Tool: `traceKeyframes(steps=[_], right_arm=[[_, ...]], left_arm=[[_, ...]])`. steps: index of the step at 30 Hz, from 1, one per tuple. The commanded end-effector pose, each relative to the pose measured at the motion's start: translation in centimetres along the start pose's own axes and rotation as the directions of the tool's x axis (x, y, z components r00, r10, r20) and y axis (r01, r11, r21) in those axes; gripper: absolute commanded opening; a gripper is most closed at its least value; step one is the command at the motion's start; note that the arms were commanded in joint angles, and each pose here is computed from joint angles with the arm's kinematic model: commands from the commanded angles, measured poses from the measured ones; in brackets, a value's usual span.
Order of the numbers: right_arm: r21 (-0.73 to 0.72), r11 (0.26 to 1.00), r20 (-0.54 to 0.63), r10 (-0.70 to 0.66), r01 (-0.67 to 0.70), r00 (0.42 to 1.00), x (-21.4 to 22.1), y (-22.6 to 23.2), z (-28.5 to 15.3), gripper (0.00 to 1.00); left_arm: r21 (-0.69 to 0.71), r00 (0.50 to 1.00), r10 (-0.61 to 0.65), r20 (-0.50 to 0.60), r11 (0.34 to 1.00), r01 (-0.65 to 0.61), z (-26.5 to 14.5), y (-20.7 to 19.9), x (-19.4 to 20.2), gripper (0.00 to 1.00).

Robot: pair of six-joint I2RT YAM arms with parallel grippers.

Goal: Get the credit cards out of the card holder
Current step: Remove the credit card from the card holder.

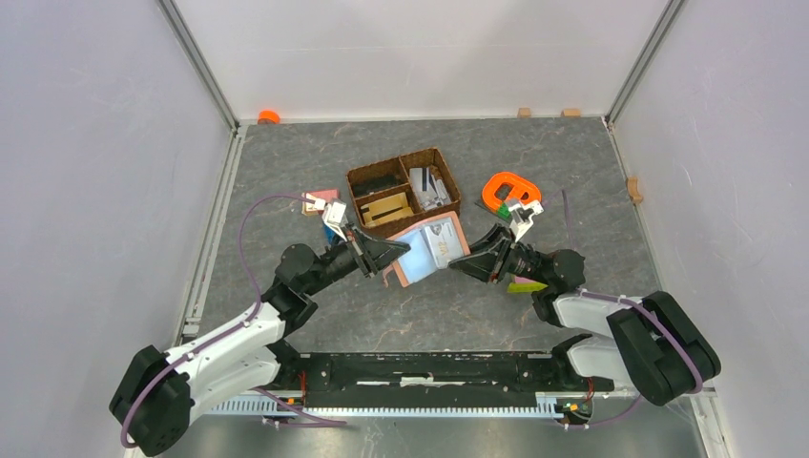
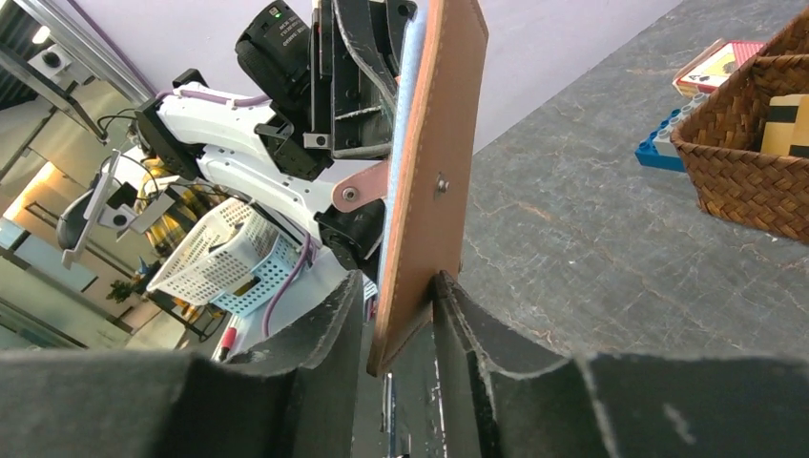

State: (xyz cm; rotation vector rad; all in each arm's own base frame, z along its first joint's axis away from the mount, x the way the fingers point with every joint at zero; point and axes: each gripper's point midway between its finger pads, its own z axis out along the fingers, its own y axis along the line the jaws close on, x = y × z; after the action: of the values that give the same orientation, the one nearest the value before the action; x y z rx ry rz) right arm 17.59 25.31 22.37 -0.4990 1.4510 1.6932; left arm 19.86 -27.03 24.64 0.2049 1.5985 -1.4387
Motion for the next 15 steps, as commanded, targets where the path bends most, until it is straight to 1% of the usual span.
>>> traceKeyframes(steps=[1,3,5,8,12,15], right_arm=[[-0.117,0.974,0.081,-0.187,0.196,0.979,-2.4,3.0,0.5,0.46],[-0.095,0.975,0.080,-0.193,0.200,0.978,-2.4,2.5,0.6,0.58],[-0.068,0.978,0.075,-0.193,0.198,0.978,-2.3,1.9,0.6,0.62],[-0.016,0.975,0.073,-0.220,0.222,0.973,-2.5,1.0,0.6,0.62],[0.094,0.961,0.049,-0.264,0.259,0.963,-2.8,-0.8,0.4,0.60],[0.178,0.941,0.032,-0.296,0.286,0.955,-3.0,-2.2,0.0,0.51]], left_arm=[[0.043,0.997,0.063,0.040,0.997,-0.065,0.3,-1.2,-1.3,0.02],[0.048,0.997,0.068,0.039,0.996,-0.069,0.3,-1.4,-1.3,0.02],[0.059,0.997,0.071,0.032,0.996,-0.073,0.3,-1.6,-1.2,0.02],[0.092,0.997,0.082,0.002,0.992,-0.082,0.5,-2.2,-0.9,0.02],[0.099,0.996,0.081,-0.028,0.992,-0.078,0.8,-2.2,-0.5,0.02],[0.101,0.996,0.082,-0.030,0.992,-0.078,0.8,-2.2,-0.5,0.02]])
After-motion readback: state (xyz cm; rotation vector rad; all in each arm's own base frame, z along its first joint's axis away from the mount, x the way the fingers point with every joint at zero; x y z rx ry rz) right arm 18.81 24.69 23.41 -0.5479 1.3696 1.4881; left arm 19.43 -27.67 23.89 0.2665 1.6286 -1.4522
